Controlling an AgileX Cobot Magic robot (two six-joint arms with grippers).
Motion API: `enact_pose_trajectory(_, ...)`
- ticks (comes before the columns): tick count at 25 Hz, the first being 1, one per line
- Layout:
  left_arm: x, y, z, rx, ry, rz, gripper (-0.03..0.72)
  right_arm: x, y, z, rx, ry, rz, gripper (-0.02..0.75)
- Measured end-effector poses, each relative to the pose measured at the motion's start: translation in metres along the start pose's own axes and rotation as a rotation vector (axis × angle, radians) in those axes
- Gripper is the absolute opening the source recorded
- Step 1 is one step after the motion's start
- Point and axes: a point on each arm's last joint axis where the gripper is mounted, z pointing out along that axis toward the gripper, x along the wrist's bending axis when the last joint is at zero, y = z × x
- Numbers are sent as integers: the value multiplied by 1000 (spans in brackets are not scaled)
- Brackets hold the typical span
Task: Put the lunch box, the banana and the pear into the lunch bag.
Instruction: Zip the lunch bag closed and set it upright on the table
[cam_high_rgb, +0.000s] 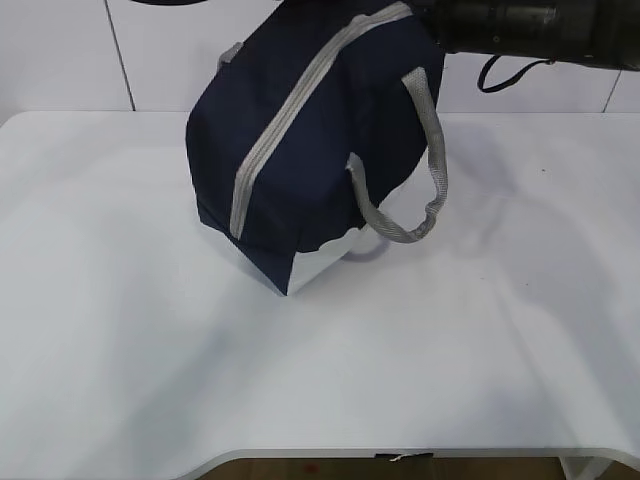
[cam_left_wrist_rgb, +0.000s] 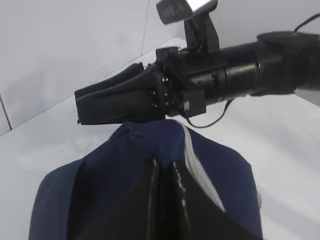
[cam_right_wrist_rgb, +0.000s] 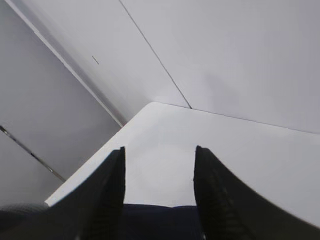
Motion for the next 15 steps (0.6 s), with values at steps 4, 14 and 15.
enact_pose_trajectory(4, -1, 0, 0, 2, -6, -18, 16, 13, 23, -11, 41, -6, -77, 387)
enact_pose_trajectory(14, 12, -19, 21, 38, 2, -117, 16, 56, 64, -40, 199, -73, -234, 390)
enact_pose_trajectory(15, 12, -20, 23, 36, 4, -126, 16, 58, 65, -42, 218, -85, -247, 390)
